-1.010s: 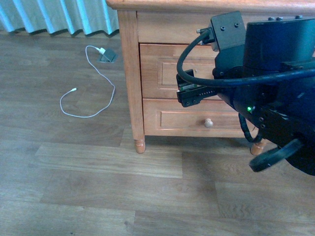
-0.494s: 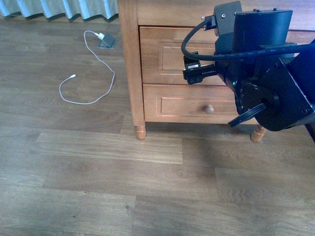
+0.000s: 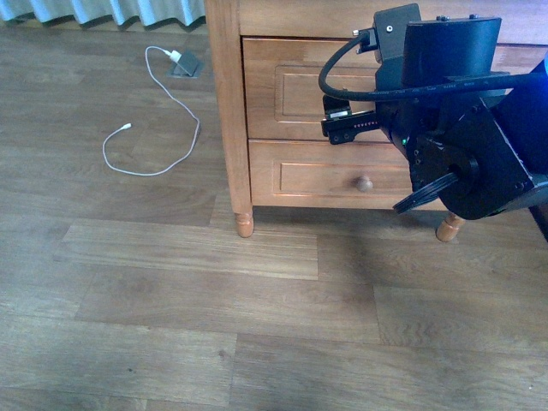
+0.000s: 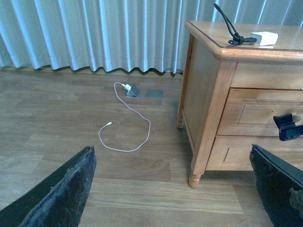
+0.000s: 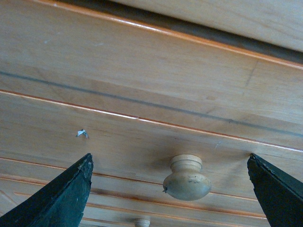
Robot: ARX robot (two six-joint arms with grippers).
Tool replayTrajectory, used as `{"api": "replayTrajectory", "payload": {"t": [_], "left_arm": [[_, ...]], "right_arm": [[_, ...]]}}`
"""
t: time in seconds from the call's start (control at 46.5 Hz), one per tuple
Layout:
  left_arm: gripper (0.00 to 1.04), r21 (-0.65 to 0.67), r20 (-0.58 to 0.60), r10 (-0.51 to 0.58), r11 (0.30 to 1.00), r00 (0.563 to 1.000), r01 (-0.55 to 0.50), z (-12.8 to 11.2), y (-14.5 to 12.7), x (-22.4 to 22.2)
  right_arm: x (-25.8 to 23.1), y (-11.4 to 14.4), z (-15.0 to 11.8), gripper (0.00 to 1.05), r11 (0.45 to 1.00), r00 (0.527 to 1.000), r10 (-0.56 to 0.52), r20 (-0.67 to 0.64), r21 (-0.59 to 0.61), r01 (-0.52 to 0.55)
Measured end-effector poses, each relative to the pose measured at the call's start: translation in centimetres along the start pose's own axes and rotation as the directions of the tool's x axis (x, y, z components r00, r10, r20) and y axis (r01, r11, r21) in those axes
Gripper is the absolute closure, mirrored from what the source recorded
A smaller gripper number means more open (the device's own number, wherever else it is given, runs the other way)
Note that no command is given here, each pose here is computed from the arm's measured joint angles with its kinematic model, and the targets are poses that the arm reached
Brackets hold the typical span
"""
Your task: Put charger into drawer
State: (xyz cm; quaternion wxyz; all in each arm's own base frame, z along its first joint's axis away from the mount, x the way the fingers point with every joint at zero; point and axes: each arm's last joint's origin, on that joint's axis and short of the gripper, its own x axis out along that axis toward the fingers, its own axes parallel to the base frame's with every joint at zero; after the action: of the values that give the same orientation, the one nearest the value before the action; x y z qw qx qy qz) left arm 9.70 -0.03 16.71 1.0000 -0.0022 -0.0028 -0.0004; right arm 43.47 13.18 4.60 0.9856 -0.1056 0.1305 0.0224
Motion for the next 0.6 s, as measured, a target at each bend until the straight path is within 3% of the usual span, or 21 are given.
{"api": "replayTrajectory", "payload": {"t": [0.602], "left_arm": [[0.06, 0.000, 0.000, 0.000, 1.000, 1.000, 0.000, 0.00, 0.00, 0.00]], "right_arm": [[0.34, 0.00, -0.46, 0.08, 1.000, 1.000, -0.007, -0.017, -0.006, 0.006]]}}
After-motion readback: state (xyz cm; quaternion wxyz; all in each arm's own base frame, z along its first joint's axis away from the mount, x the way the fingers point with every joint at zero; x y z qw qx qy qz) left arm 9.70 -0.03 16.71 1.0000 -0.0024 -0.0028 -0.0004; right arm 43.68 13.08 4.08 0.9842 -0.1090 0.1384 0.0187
